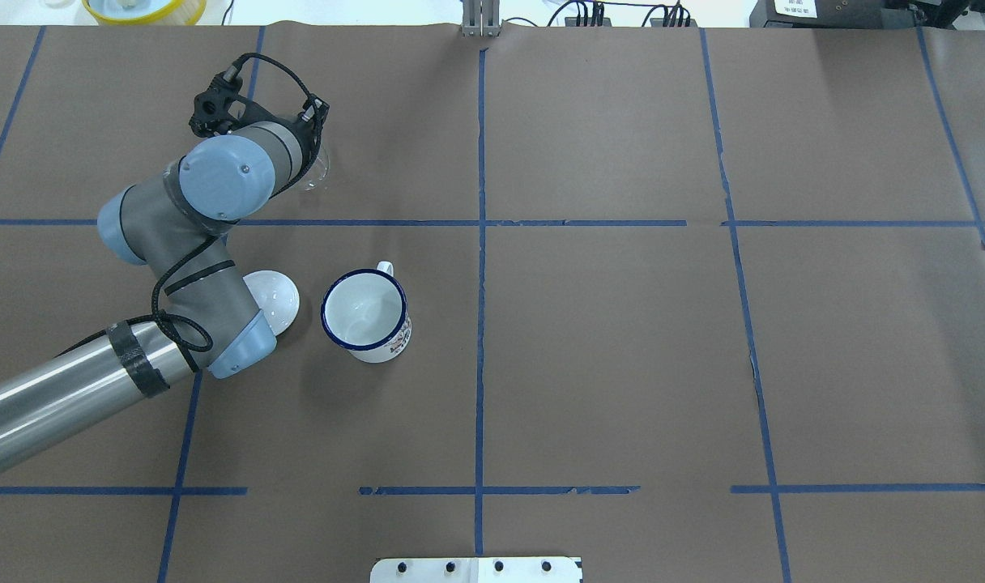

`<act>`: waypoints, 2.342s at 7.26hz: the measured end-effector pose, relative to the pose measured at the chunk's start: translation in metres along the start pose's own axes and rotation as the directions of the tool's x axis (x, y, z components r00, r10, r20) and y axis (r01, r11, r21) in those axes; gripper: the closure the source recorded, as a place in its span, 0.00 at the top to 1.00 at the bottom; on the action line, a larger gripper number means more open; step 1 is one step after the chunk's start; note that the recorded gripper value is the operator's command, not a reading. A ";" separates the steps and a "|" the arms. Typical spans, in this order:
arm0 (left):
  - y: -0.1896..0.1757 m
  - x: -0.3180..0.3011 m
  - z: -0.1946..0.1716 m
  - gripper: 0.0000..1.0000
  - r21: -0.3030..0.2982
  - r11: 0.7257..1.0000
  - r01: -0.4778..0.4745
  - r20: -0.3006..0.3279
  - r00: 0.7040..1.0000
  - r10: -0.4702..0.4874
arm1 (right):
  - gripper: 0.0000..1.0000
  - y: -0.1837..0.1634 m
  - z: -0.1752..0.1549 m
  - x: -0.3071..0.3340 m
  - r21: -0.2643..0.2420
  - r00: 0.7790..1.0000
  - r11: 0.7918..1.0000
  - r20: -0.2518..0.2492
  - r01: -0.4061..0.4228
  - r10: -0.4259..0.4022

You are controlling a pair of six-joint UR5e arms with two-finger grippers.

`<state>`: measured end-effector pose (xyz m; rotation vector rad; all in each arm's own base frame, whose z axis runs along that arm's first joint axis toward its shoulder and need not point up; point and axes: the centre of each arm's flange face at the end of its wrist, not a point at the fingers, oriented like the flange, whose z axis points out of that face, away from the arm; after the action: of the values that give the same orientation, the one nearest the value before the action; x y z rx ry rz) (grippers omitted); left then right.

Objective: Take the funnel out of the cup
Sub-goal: 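Lower the funnel onto the table farther from the robot and release, then move the left gripper down onto the small white lid and grasp it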

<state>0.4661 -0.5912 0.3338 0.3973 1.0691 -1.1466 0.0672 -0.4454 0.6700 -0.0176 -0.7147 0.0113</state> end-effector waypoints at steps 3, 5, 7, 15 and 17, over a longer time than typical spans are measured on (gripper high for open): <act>0.003 -0.001 0.001 1.00 0.008 1.000 -0.005 -0.017 1.000 0.006 | 1.00 0.000 0.000 0.000 0.000 1.000 1.000 0.000 0.000 0.000; 0.003 -0.001 0.001 1.00 0.008 0.999 -0.032 -0.015 0.999 0.032 | 1.00 0.000 0.000 0.000 0.000 1.000 1.000 0.000 0.000 0.000; 0.001 0.003 -0.006 1.00 -0.010 0.995 -0.096 -0.021 0.995 0.095 | 1.00 0.000 0.000 0.000 0.000 1.000 1.000 0.000 0.000 0.000; -0.077 -0.051 -0.120 1.00 -0.497 0.684 -0.534 0.090 0.752 0.652 | 1.00 0.000 0.000 0.000 0.000 1.000 1.000 0.000 0.000 0.000; -0.074 -0.058 -0.111 1.00 -0.540 0.610 -0.579 0.095 0.679 0.728 | 1.00 0.000 0.000 0.000 0.000 1.000 1.000 0.000 0.000 0.000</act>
<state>0.3465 -0.5085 0.3479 0.1817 0.7694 -0.2266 0.0672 -0.4454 0.6700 -0.0176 -0.7147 0.0113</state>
